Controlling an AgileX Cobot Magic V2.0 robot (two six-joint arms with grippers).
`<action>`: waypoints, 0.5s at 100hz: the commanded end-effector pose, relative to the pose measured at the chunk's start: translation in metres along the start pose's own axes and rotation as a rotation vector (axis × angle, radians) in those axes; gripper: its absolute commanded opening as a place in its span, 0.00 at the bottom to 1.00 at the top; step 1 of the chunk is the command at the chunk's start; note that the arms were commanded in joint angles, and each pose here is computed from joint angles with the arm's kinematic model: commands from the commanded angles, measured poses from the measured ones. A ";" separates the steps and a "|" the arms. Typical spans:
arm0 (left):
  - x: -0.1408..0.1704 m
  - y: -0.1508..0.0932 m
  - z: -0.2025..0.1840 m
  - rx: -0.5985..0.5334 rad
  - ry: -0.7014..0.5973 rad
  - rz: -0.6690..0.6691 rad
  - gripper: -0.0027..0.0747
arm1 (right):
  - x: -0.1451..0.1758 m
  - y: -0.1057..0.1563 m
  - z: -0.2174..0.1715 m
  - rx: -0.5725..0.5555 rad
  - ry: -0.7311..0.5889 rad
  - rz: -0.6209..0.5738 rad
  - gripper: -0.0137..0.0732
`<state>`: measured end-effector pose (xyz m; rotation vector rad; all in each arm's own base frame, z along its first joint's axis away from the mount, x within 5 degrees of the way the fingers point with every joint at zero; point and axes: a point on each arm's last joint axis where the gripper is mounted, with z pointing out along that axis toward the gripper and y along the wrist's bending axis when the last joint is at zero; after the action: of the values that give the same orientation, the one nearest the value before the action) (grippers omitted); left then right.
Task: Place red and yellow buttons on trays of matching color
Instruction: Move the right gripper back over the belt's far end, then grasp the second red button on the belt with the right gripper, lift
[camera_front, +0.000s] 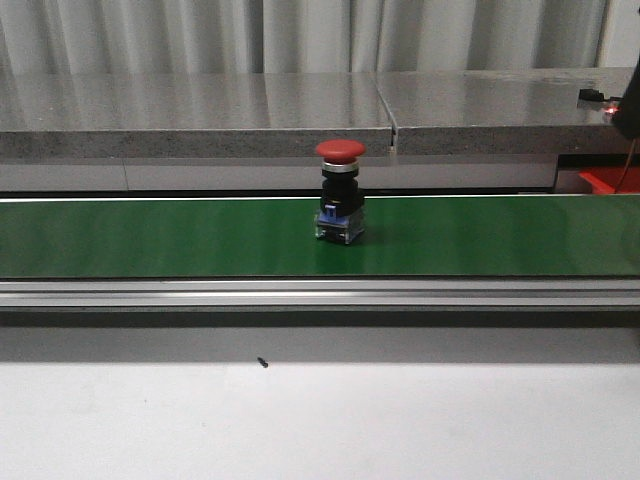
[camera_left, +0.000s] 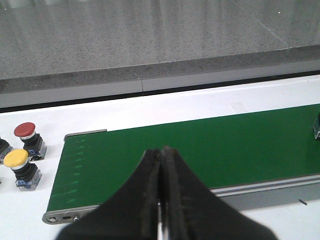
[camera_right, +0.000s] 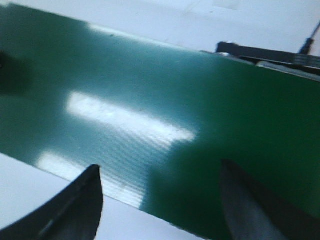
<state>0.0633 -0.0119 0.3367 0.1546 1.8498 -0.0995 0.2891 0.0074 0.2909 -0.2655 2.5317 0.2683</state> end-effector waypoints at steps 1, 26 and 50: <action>-0.013 0.000 -0.003 0.002 -0.090 -0.006 0.01 | -0.009 0.020 -0.012 -0.009 -0.070 -0.082 0.74; -0.013 0.000 -0.003 0.002 -0.090 -0.006 0.01 | -0.012 0.057 -0.005 -0.045 -0.087 -0.238 0.74; -0.013 0.000 -0.003 0.002 -0.090 -0.006 0.01 | -0.017 0.068 0.000 -0.063 -0.092 -0.270 0.74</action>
<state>0.0633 -0.0119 0.3367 0.1546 1.8498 -0.0995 0.2828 0.0728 0.2899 -0.6037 2.4651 0.2665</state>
